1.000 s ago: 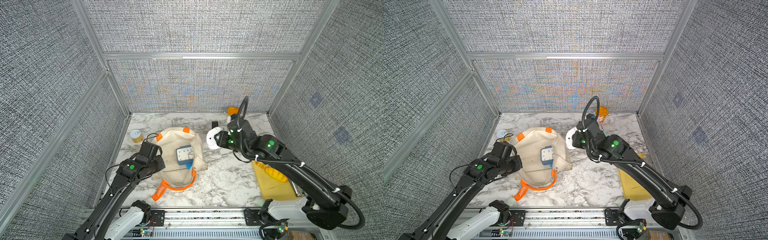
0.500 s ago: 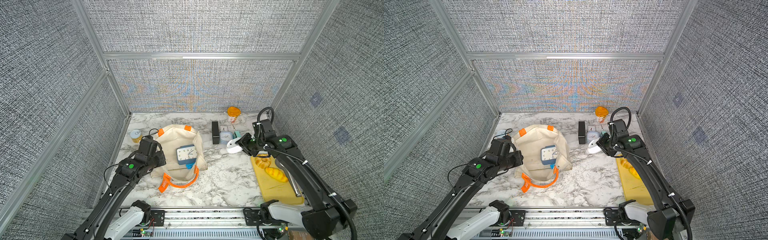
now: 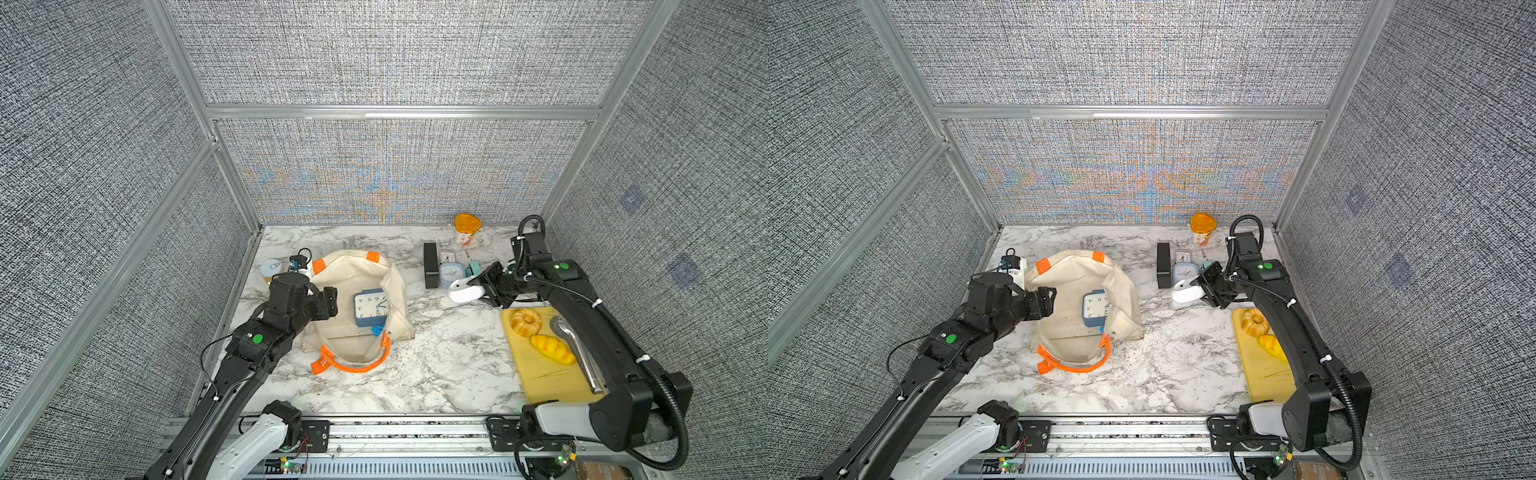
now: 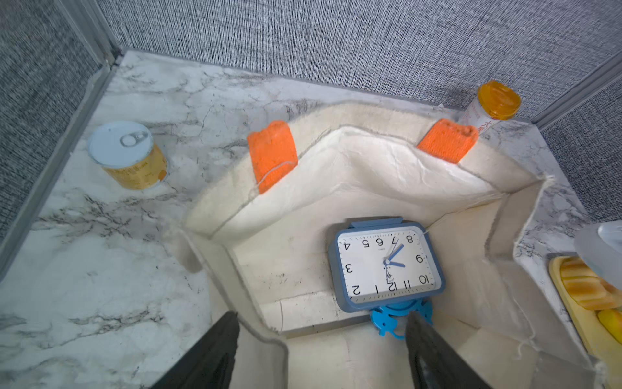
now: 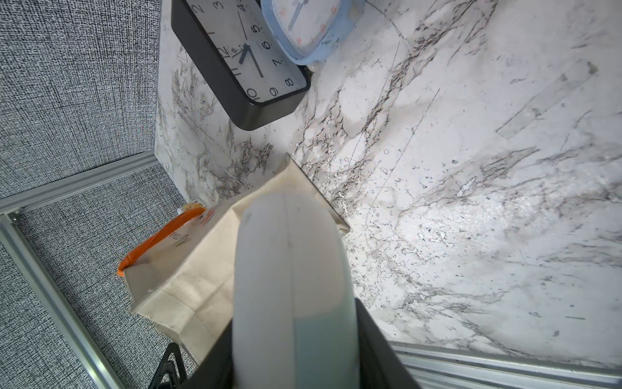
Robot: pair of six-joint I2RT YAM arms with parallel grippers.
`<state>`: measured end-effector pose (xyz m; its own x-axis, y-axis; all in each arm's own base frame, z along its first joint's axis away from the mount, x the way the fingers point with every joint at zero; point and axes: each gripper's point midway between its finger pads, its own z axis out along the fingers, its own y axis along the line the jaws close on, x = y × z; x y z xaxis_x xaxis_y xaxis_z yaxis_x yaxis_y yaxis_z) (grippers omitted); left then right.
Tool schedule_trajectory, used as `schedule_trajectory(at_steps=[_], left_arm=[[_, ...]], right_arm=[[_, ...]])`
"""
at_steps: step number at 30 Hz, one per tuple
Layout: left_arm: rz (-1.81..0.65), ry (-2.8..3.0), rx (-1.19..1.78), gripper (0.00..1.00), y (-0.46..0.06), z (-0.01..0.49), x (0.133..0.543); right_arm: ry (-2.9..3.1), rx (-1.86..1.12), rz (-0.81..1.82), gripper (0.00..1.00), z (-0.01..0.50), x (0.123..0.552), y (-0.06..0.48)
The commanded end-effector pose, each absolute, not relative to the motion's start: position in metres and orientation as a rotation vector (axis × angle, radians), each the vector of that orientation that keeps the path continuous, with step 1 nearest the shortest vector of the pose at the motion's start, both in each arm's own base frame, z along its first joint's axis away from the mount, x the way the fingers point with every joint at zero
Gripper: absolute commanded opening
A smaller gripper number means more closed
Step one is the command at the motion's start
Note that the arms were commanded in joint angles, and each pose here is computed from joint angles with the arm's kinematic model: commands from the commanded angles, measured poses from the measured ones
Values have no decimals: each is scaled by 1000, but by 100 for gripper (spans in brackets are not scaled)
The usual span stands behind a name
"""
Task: Take the alarm clock out of the canvas bag
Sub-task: Place the alarm at the center of the board.
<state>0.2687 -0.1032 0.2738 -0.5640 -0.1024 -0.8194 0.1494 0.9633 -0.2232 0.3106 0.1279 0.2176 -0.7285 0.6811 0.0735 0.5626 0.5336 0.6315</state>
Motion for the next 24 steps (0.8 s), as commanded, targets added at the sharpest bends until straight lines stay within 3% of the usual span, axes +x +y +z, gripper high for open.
schedule_trajectory(at_steps=[1, 3, 6, 15, 19, 24], left_arm=[[-372, 1847, 267, 81, -123, 347, 273], [-404, 1643, 460, 81, -144, 389, 264], [-409, 1487, 754, 81, -179, 410, 253], [-279, 1170, 1412, 81, -321, 356, 206], [-196, 1026, 1529, 82, -368, 324, 186], [-260, 967, 1439, 83, -392, 321, 186]], right_arm=[[2574, 1047, 1057, 43, 228, 310, 135], [2571, 1051, 1088, 43, 231, 309, 136], [2562, 1064, 1120, 43, 234, 308, 135], [2531, 1129, 1227, 44, 240, 304, 136], [2530, 1181, 1286, 43, 236, 297, 138], [2526, 1223, 1351, 44, 232, 286, 142]])
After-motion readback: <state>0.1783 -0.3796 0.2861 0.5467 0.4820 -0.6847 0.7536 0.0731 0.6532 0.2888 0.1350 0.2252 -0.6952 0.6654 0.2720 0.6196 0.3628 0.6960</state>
